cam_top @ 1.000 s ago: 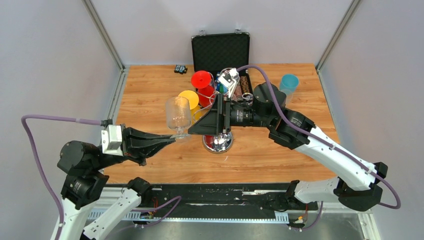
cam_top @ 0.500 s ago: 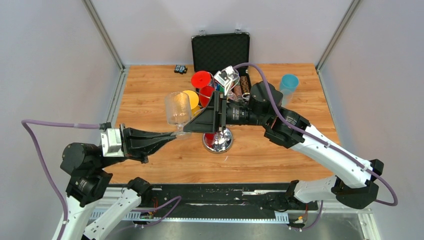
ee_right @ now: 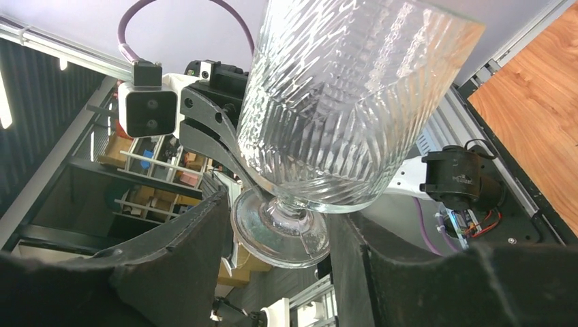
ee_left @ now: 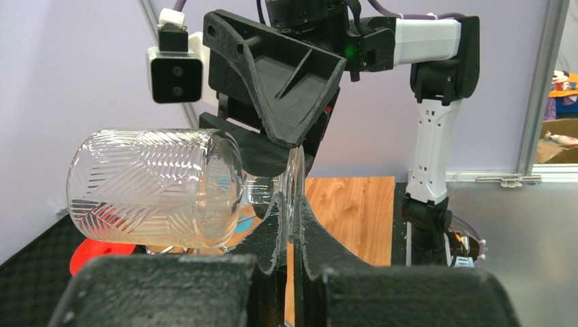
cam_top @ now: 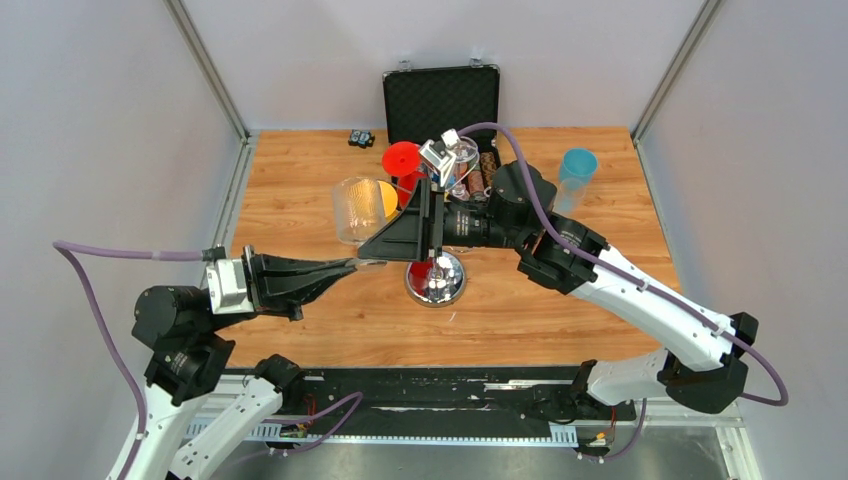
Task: Take the wine glass off the wine glass rack
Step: Place the wine glass at the center of the board.
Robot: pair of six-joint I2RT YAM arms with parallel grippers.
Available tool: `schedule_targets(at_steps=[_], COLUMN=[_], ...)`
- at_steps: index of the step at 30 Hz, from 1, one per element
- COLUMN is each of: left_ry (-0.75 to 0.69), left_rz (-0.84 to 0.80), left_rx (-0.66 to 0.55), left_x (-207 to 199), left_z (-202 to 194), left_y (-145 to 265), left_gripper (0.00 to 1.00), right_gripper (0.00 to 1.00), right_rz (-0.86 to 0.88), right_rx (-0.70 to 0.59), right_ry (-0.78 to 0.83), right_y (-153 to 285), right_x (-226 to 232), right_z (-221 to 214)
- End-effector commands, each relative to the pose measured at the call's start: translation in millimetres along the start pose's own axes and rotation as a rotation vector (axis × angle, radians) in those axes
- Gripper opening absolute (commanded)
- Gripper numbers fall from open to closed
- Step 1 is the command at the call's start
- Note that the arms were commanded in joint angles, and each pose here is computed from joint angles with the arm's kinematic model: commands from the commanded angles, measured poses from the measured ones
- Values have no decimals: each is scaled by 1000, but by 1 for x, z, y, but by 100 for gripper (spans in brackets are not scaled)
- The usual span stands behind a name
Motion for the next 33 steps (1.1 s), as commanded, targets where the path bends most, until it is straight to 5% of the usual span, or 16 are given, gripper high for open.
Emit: schedule_targets(at_steps=[1,33], left_ry=[-129,-148], left_rz=[-21,-133], left_rx=[-122,-144], left_x=[-3,-15], left_z=[29,26], left_y=[-2,-4], left_gripper=[0,0], right_gripper=[53,36], right_rz=[99,161], right_rx=[-29,-27], right_ry=[9,-54], right_y=[0,-16], right_x=[30,23], right_z=[9,9])
Point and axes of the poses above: each gripper's point midway between its finger pads, its own y axis back along the fingers, its own x axis along the line the jaws close on, z = x × y, the point moved 4 cm from there along y, back along the fingers, and after that the axes turned 1 degree about y, right-handed, at the moved point
